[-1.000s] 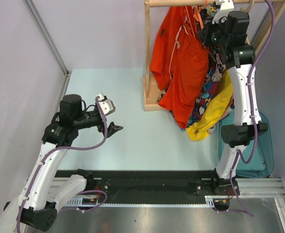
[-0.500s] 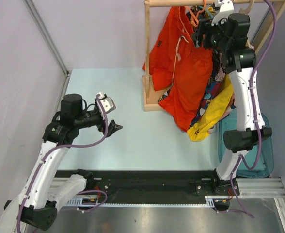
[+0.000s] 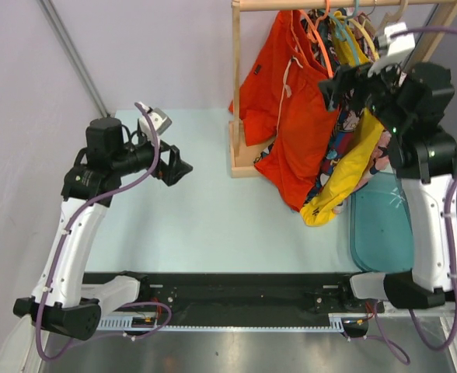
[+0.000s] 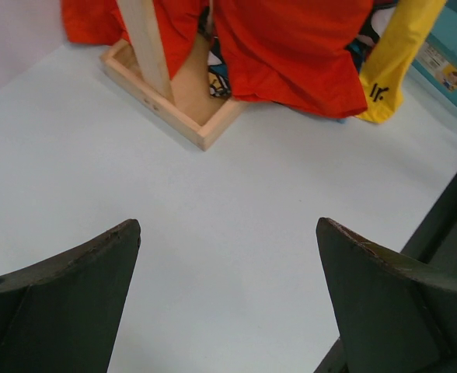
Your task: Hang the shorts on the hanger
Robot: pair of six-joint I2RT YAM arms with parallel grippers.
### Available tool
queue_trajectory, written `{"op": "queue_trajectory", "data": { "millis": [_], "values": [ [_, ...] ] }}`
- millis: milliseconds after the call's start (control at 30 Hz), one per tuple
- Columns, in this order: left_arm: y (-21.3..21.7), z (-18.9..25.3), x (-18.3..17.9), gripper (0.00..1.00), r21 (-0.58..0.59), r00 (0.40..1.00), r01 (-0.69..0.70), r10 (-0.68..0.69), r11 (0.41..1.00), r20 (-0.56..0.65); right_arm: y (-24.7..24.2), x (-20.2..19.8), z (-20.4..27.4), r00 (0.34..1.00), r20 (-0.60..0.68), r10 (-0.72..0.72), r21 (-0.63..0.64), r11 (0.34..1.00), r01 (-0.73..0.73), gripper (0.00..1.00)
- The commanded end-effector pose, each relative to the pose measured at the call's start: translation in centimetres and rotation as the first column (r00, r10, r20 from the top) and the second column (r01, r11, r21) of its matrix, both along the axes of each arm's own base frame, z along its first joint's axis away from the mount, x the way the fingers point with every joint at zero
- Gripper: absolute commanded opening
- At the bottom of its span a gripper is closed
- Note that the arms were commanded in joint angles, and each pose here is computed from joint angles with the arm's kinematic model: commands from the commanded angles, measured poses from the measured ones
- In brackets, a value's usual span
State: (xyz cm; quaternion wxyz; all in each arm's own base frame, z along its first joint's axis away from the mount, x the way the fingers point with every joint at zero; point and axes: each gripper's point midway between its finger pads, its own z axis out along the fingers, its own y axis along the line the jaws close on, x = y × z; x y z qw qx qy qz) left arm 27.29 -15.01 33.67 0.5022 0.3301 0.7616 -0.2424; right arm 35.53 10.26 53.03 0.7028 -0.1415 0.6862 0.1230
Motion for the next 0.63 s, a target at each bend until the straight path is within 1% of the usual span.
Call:
{"op": "queue_trajectory", "data": {
  "millis": [0,67,100,133,200,267,300,433,600],
  "values": [
    [1.2,1.6,1.6,1.0,-0.017,0.991,-0.131,0.131,0.991,-0.004,2.1,-3.7,-4.8,0.986,-0.086,0.143,-0.034,0.989,-0.146,1.0],
    [1.5,0.1,1.6,1.0,0.011,0.988,-0.146,0.146,0.989,-0.049,2.7,-5.3,-7.2,0.971,-0.136,0.195,-0.026,0.979,-0.2,1.0],
    [1.7,-0.6,1.6,1.0,0.021,0.986,-0.154,0.155,0.988,-0.066,2.9,-5.5,-10.1,0.957,-0.202,0.206,-0.028,0.976,-0.216,1.0],
    [1.9,-2.0,1.3,1.0,0.037,0.983,-0.156,0.159,0.987,-0.096,2.8,-7.0,-10.7,0.953,-0.202,0.225,-0.031,0.971,-0.236,1.0],
    [2.5,-3.3,1.2,1.0,0.067,0.977,-0.181,0.188,0.981,-0.105,2.7,-8.1,-14.5,0.931,-0.284,0.231,-0.04,0.967,-0.252,1.0],
    [3.2,-4.8,0.6,1.0,0.093,0.971,-0.204,0.214,0.975,-0.11,2.1,-9.5,-15.3,0.934,-0.28,0.224,-0.063,0.966,-0.251,1.0],
    [3.7,-5.1,0.5,1.0,0.109,0.967,-0.223,0.234,0.969,-0.1,1.9,-9.6,-17.0,0.925,-0.312,0.216,-0.07,0.966,-0.249,1.0],
    [4.6,-6.7,-0.4,1.0,0.13,0.956,-0.261,0.275,0.956,-0.098,1.2,-10.8,-19.0,0.921,-0.332,0.204,-0.074,0.968,-0.241,1.0],
    [5.5,-6.4,-0.8,1.0,0.145,0.947,-0.302,0.314,0.942,-0.063,0.9,-11.2,-19.1,0.928,-0.313,0.203,-0.062,0.97,-0.233,1.0]
  ]
}}
